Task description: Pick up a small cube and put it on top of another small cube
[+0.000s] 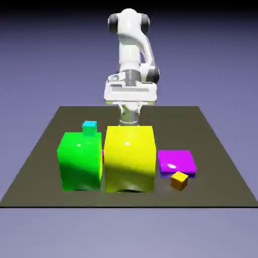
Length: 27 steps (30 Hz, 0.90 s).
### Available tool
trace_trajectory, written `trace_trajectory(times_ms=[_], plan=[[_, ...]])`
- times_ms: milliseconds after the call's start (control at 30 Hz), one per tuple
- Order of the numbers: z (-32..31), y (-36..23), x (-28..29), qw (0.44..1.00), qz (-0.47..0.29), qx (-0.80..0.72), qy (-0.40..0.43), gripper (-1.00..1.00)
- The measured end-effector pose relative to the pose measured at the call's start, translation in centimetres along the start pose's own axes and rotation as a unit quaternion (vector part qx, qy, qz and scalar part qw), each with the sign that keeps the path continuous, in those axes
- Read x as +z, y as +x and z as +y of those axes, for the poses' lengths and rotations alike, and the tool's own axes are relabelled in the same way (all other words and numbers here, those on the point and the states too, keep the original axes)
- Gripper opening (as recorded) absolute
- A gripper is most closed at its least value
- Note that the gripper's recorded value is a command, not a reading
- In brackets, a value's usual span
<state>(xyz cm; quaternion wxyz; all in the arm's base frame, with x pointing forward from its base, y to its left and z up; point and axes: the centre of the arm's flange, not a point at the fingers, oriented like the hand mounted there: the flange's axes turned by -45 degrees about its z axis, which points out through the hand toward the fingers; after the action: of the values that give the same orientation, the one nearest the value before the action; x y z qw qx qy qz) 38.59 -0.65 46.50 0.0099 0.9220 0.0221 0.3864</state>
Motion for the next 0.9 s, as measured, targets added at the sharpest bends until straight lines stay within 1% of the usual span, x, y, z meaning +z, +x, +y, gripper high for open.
trace_trajectory(times_ms=[200, 433, 667, 900], plan=[[5.8, -0.1, -3.5, 0.999, -0.013, 0.017, -0.026, 0.00], [12.9, -2.5, -6.8, 0.996, -0.036, 0.051, -0.057, 0.00], [19.6, -7.2, -8.5, 0.989, -0.068, 0.096, -0.085, 0.00], [25.2, -13.6, -7.9, 0.977, -0.111, 0.147, -0.106, 0.00]])
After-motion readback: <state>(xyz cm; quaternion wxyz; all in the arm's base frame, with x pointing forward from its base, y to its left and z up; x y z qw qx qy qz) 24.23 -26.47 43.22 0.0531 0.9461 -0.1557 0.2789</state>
